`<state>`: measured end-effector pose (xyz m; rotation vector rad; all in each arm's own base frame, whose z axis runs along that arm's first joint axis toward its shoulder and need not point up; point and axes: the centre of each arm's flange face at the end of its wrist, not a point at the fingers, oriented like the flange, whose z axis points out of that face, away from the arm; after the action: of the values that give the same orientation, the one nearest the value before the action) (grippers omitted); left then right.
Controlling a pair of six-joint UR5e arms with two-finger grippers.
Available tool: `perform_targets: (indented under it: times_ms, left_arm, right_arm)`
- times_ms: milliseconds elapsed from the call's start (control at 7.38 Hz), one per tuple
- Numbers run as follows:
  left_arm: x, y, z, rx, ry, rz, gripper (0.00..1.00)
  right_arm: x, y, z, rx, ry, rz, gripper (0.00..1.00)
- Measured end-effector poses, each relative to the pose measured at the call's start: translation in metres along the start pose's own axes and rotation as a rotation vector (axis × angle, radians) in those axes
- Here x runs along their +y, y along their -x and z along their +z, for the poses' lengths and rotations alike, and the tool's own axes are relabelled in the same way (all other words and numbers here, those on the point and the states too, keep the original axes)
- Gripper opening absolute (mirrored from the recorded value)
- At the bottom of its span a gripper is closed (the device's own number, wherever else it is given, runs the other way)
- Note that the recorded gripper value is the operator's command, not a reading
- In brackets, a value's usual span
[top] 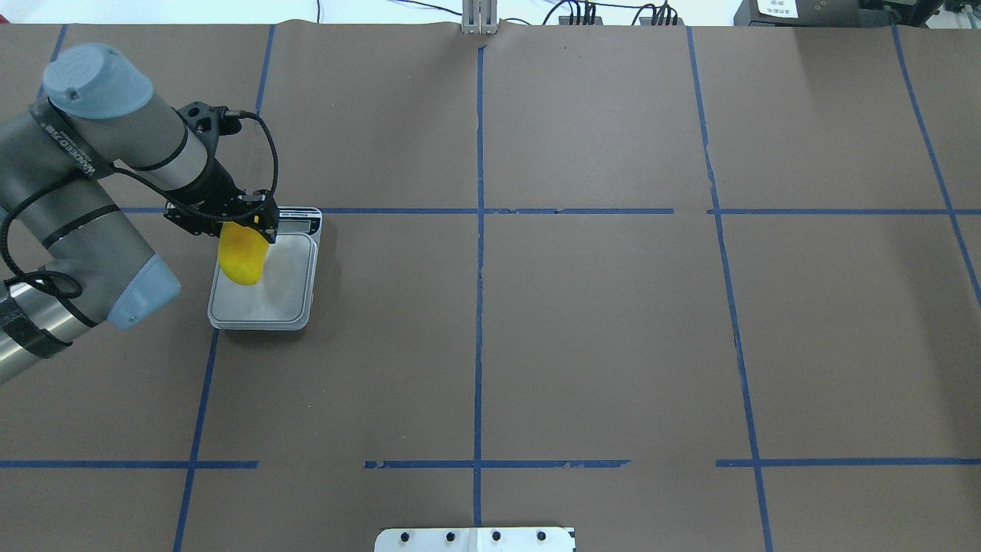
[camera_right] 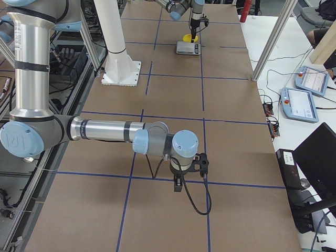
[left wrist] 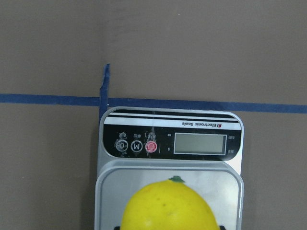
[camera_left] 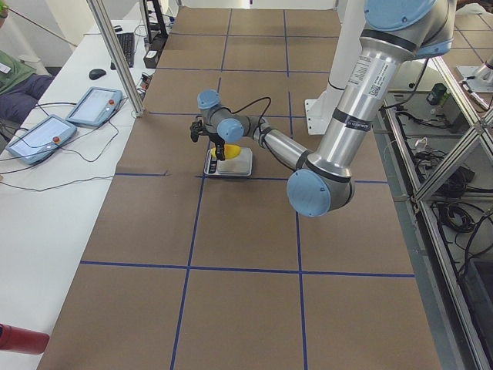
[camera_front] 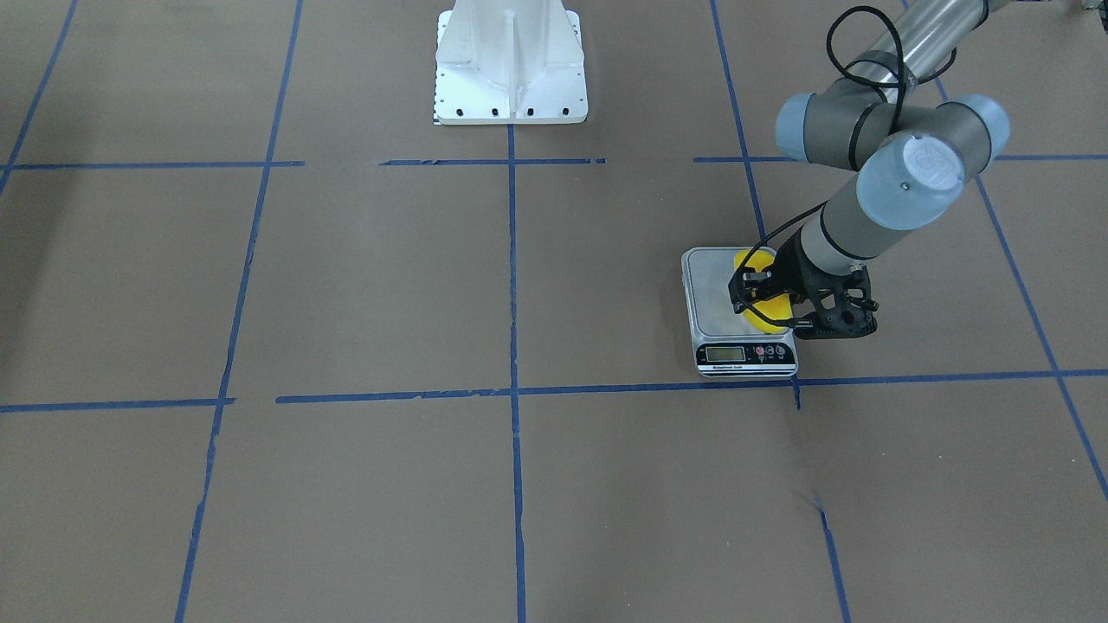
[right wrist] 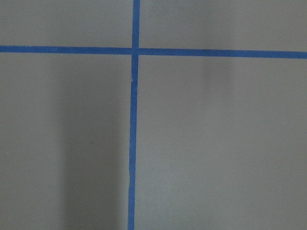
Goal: Weigh mango
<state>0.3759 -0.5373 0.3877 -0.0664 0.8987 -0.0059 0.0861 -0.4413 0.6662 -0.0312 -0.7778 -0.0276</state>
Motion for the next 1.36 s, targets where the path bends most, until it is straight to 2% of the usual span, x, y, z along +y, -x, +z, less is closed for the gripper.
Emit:
perform_targets:
  times_ms: [136,271,814,949,1220,1356]
  left_arm:
    - [0.002,0.001,0.006,-0.001,0.003,0.001,0.34]
    - [0.003,0.003,0.009,-0.003,0.006,0.001,0.99]
    - [0.003,0.002,-0.002,0.004,-0.012,0.013,1.00]
    - [0.002,0.005,-0.017,0.013,-0.032,0.013,1.00]
    - [-0.010,0.026,-0.075,0.032,-0.112,0.018,1.00]
    - [-0.021,0.047,-0.109,0.003,-0.143,0.040,1.00]
  right_arm:
    - [0.000,0.000,0.000,0.000,0.000,0.000,1.00]
    - [0.000,0.000,0.000,0.000,0.000,0.000,1.00]
    - [0.000,0.000,0.000,0.000,-0.001,-0.001,1.00]
    - [0.000,0.000,0.000,0.000,-0.001,-0.001,1.00]
    - [0.000,0.000,0.000,0.000,0.000,0.000,1.00]
    - [0.000,0.000,0.000,0.000,0.000,0.000,1.00]
